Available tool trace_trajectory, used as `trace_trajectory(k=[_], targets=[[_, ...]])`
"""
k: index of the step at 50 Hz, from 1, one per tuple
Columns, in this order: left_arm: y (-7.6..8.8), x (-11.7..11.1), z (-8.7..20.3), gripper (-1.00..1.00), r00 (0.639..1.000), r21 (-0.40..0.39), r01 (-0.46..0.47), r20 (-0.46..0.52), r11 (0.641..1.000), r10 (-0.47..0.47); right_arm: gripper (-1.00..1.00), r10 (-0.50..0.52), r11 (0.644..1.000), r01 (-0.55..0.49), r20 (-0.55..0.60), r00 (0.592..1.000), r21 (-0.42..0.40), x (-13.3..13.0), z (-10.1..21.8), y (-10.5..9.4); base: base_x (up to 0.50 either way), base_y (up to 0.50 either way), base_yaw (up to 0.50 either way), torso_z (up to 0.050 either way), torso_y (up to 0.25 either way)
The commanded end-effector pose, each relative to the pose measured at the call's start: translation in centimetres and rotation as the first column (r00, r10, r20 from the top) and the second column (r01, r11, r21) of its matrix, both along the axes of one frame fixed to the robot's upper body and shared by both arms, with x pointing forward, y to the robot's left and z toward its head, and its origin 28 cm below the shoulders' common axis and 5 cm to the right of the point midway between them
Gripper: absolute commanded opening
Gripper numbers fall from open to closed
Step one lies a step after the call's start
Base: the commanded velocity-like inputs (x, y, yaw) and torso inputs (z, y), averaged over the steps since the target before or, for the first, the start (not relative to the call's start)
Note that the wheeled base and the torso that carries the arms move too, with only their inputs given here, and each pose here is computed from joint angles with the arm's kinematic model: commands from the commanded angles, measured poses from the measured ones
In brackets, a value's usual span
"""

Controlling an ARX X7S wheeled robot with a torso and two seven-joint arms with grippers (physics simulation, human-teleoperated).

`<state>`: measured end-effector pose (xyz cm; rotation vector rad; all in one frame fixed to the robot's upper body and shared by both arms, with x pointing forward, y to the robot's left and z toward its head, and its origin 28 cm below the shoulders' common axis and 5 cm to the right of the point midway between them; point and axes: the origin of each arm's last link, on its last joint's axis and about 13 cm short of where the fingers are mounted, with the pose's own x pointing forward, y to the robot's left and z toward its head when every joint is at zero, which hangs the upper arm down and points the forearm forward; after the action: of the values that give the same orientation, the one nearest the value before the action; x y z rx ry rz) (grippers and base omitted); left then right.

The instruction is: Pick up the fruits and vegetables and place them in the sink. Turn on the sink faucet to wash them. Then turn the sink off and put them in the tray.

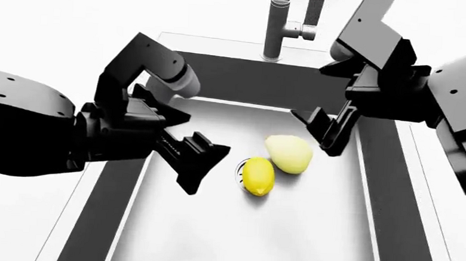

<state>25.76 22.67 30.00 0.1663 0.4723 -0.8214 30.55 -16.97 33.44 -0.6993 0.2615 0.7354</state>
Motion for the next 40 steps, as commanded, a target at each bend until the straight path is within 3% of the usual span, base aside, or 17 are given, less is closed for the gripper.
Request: trace_trajectory(k=[1, 12, 21, 40], targets=[[-0.1, -0.1, 0.0, 1.0, 1.0, -0.004, 0.017, -0.004, 1.0, -0.017, 1.0, 0.081, 0.996, -0.084, -0.134, 0.988, -0.017, -0.1, -1.7, 0.0, 0.0, 0.0, 0.0, 0.0, 0.0], [-0.3, -0.1, -0.1, 1.0, 1.0, -0.007, 0.029, 0.003, 1.0, -0.029, 1.0, 0.05, 0.989, -0.077, -0.211, 0.976, -0.124, 0.7, -3.3, 0.0, 0.0, 0.0, 0.0, 0.0, 0.0], [-0.4, -0.1, -0.1, 1.0, 0.999, -0.011, 0.041, 0.002, 0.999, -0.041, 1.0, 0.014, 0.978, -0.055, -0.198, 0.98, -0.201, 2.1, -3.8, 0.1, 0.0, 0.0, 0.0, 0.0, 0.0], [-0.6, -0.1, 0.2, 1.0, 0.999, -0.013, 0.05, 0.006, 0.999, -0.049, 1.0, -0.009, 0.954, -0.053, -0.208, 0.978, -0.294, 4.7, -5.1, 1.4, 0.0, 0.0, 0.0, 0.0, 0.0]])
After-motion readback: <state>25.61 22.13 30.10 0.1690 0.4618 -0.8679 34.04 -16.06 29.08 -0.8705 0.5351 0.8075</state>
